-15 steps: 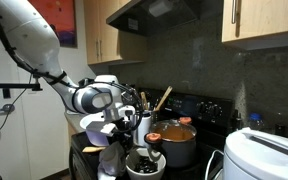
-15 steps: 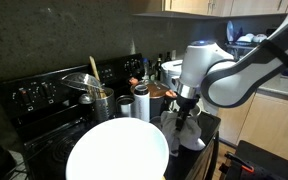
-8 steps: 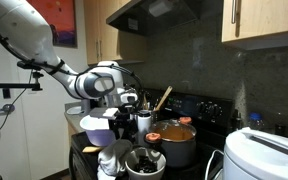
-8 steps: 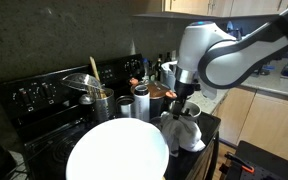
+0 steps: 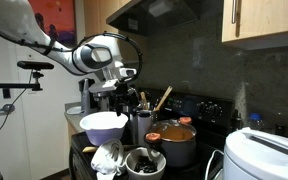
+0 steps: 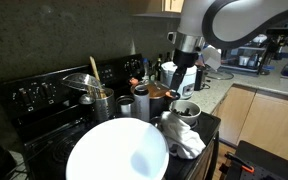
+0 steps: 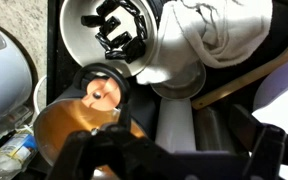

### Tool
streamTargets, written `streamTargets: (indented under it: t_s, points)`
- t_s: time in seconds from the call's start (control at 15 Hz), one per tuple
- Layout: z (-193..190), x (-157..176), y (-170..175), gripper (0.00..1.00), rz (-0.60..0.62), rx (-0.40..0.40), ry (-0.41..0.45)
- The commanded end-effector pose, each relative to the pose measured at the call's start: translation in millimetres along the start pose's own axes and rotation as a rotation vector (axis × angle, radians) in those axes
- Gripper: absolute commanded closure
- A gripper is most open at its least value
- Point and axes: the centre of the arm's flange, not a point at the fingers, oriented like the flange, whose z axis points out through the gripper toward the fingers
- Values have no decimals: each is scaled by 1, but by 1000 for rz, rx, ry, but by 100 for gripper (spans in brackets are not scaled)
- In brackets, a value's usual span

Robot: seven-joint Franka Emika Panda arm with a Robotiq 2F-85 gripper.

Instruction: Remove the object from the cup and place it on the table

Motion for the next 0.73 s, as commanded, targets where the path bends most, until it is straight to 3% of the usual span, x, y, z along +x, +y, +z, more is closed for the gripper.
streamTargets:
  t_s: [0.0,0.33,0.67]
  points:
    - [-32,8,3,0,-12,9,26]
    - [-53,10,4,0,2,10,62]
    - [-40,12,4,0,12,-4,63]
